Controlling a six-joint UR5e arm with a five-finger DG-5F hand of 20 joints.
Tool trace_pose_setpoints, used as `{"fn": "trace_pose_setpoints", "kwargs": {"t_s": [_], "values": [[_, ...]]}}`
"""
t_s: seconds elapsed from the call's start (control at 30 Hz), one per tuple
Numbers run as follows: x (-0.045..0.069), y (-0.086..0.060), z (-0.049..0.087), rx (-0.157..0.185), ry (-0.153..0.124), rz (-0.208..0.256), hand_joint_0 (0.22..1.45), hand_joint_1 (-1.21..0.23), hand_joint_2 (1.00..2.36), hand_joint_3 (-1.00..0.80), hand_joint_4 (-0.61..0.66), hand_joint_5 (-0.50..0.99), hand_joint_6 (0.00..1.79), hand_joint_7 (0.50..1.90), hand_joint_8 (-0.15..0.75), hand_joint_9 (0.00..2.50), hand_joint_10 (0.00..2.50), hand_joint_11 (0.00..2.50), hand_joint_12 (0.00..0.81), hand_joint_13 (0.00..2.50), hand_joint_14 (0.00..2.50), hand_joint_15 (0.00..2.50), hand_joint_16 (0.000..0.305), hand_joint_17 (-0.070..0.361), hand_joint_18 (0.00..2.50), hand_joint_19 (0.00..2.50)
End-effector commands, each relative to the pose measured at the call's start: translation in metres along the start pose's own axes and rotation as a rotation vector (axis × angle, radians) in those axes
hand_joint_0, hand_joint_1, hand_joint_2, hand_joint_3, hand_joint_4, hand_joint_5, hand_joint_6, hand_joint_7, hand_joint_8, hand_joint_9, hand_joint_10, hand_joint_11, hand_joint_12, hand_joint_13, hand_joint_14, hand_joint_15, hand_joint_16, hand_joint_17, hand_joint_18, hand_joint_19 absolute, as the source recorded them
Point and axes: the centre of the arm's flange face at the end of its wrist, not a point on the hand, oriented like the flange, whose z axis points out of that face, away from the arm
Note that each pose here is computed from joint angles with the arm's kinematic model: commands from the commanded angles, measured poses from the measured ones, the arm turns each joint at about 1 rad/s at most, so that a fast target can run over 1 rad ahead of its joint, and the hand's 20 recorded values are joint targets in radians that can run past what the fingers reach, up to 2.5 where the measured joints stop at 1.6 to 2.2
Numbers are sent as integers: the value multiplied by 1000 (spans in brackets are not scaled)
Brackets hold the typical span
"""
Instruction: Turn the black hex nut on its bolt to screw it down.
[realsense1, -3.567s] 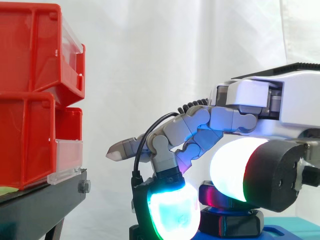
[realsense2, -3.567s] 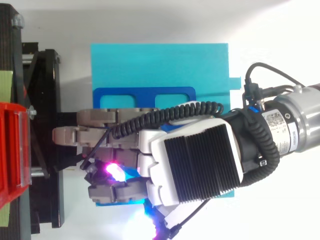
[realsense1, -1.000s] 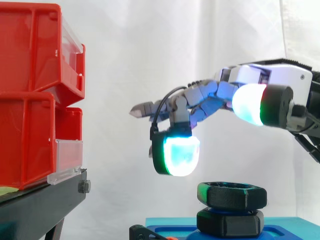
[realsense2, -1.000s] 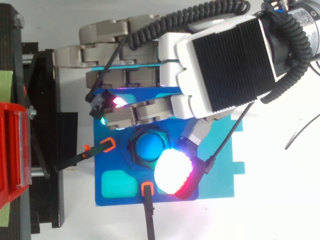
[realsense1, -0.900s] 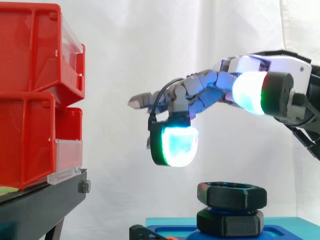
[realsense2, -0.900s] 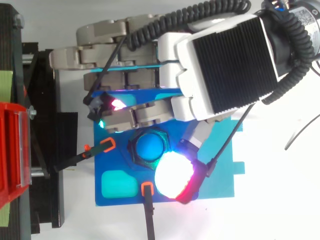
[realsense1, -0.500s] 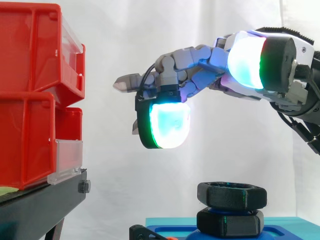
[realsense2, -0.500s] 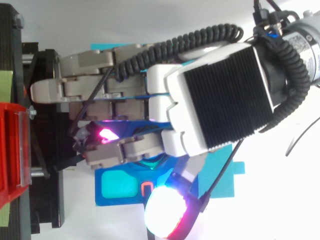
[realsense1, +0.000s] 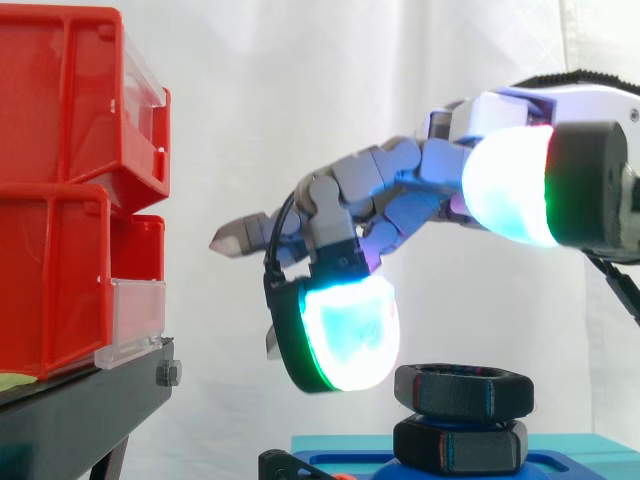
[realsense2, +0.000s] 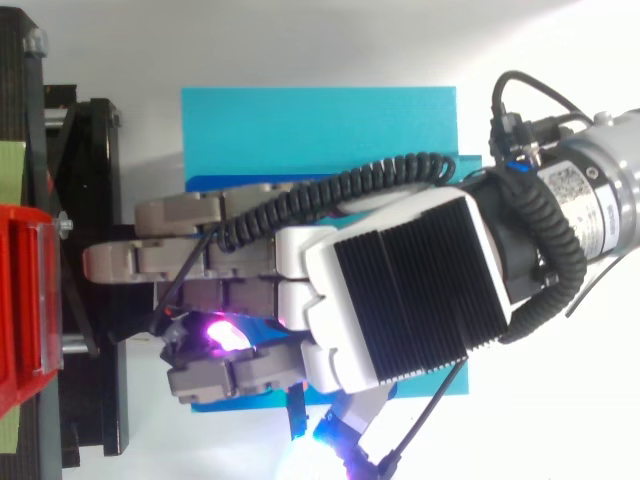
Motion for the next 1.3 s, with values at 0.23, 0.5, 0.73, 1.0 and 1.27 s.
{"fn": "trace_pose_setpoints", "kwargs": {"t_s": [0.23, 0.5, 0.73, 1.0, 1.27], "values": [[14, 9, -4, -2, 23, 10, 491, -46, 1000, -500, 192, -9, 571, 1422, 307, 889, 5, 163, 366, 389, 0, 0, 53, 120, 432, 274], [17, 8, -8, 1, 32, 11, 493, -55, 1000, -500, 147, -13, 588, 1410, 310, 886, 5, 168, 365, 390, 0, 0, 53, 119, 436, 272], [18, 3, -11, 9, 32, 10, 495, -60, 1000, -500, 133, -25, 640, 1330, 314, 888, 5, 179, 364, 391, 0, 0, 53, 118, 440, 265], [19, -5, -15, 21, 33, 7, 496, -62, 1000, -500, 136, -31, 665, 1289, 314, 889, 5, 177, 365, 392, 0, 0, 52, 118, 438, 265], [18, -19, -22, 36, 29, 1, 492, -50, 1000, -500, 143, -36, 674, 1256, 319, 883, 5, 181, 367, 391, 0, 0, 53, 119, 432, 272]]}}
